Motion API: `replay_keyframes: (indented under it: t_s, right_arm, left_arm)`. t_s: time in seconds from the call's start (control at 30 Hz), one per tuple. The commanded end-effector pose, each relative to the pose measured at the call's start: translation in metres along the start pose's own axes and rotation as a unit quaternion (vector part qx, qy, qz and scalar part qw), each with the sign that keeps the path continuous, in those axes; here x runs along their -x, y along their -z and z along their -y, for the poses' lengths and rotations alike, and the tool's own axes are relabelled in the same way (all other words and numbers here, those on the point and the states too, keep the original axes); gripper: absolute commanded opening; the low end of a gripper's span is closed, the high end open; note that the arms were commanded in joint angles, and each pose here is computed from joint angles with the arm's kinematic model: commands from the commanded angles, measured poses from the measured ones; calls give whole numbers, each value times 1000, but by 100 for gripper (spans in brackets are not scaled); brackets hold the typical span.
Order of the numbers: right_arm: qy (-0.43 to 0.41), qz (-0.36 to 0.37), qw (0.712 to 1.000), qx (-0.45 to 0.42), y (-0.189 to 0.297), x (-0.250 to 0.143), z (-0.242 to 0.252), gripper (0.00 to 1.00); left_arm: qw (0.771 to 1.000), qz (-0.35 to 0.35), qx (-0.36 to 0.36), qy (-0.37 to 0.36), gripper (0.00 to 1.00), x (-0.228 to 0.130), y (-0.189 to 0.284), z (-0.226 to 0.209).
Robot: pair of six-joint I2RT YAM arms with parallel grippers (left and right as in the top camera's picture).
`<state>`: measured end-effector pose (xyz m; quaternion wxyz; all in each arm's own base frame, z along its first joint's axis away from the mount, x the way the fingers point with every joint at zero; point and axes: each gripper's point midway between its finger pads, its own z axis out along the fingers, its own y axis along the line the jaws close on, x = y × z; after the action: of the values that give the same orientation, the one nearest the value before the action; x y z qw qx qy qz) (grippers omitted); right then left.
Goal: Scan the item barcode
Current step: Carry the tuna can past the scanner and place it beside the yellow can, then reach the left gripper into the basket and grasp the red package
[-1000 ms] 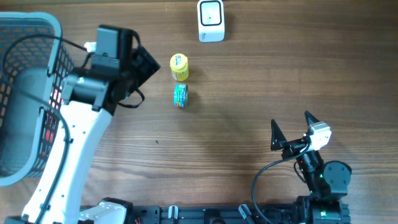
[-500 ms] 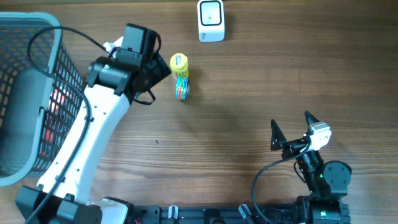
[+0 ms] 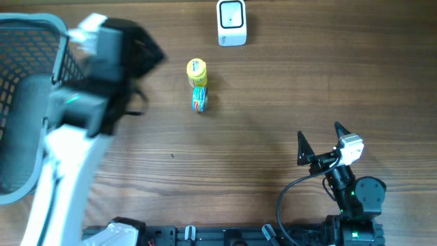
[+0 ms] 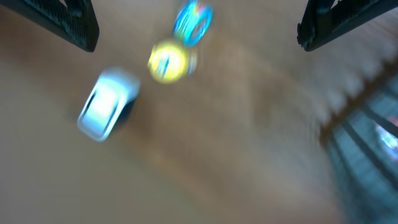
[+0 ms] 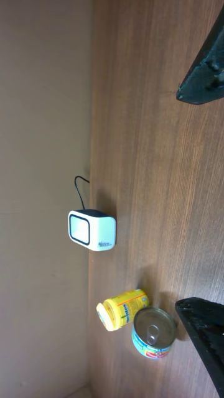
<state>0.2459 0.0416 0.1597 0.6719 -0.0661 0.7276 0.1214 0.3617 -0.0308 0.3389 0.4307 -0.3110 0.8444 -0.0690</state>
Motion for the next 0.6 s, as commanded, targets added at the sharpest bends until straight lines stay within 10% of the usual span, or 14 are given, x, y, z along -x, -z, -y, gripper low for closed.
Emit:
replay_keyframes:
  t_s: [0.0,0.13,0.33,0.57]
  right_arm:
    - [2,1,1000,0,0,0,0,100]
    - [2,1,1000,0,0,0,0,100]
    - [2,1,1000,0,0,0,0,100]
    - [2,1,1000,0,0,0,0,100]
  left_arm:
    - [979,173,44,101,100,111,77,-67]
    - [941,231,155,194,100,156,97,-173]
    - [931,127,225,259,100,153,17,-266]
    - [945,-63,281,159,100,99,-126,-323]
